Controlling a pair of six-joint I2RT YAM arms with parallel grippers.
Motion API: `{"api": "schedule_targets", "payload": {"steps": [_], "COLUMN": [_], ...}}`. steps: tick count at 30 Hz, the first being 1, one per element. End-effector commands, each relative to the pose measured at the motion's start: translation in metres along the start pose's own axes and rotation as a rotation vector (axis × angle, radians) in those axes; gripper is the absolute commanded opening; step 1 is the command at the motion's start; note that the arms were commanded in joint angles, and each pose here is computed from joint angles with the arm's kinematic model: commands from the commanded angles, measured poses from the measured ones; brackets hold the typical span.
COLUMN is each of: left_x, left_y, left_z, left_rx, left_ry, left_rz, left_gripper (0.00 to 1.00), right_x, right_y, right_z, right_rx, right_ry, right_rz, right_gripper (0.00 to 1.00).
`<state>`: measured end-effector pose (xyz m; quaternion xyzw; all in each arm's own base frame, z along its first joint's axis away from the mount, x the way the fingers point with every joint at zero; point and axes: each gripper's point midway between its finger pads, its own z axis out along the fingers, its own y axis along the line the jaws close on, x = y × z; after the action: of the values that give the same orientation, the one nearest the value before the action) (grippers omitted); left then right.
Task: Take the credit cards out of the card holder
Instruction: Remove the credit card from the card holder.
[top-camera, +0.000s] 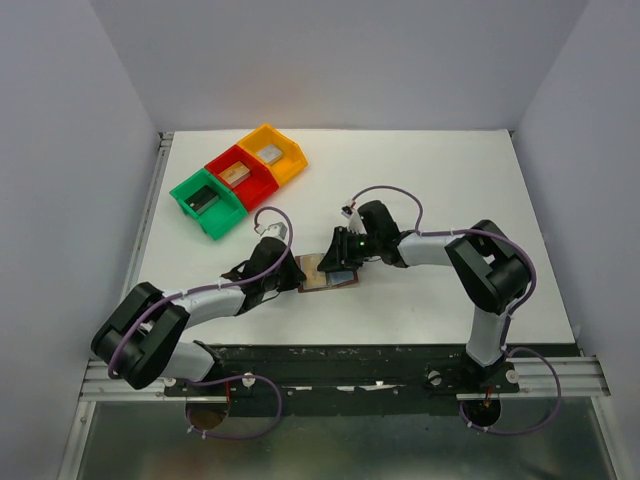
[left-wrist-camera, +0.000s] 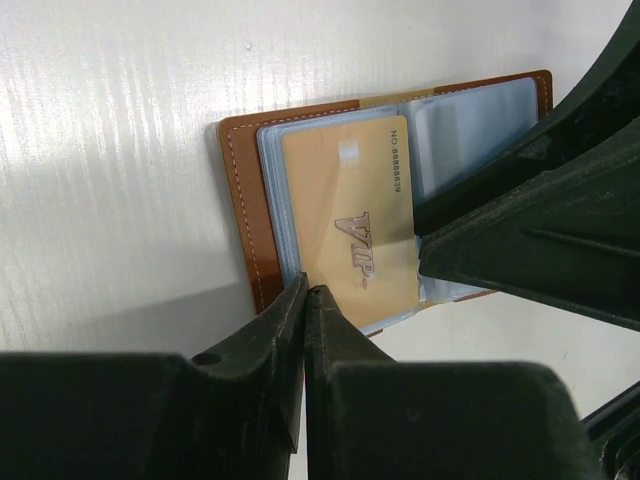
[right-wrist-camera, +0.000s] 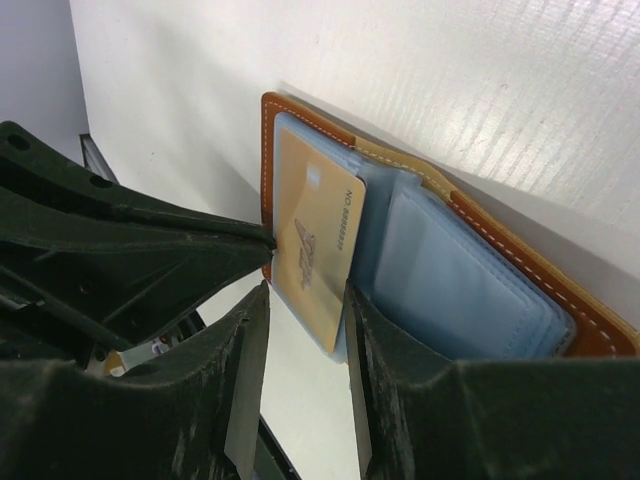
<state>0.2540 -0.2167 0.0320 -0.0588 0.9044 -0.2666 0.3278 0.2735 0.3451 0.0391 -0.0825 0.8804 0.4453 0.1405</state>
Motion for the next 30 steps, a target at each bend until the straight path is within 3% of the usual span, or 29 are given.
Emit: {"api": "schedule_targets", "payload": {"steps": [1,30], "left_x": [0.011,0.017], "left_y": [0.015,0.021], "left_z": [0.003,0.003], "left_rx": [-0.048,-0.057], "left_ry": [0.028,0.03], "left_rz": [-0.005,-0.021], "left_gripper": [0.17,0.17], "right_x": [0.002,0.009], "right_y": [0.007,-0.018], "right_z": [0.001,0.003], "right_rx": [-0.066,0.025], "right_ry": [0.001,0.011], "right_rz": [-0.003,0.025], "right_gripper": [0.44,0.45]}}
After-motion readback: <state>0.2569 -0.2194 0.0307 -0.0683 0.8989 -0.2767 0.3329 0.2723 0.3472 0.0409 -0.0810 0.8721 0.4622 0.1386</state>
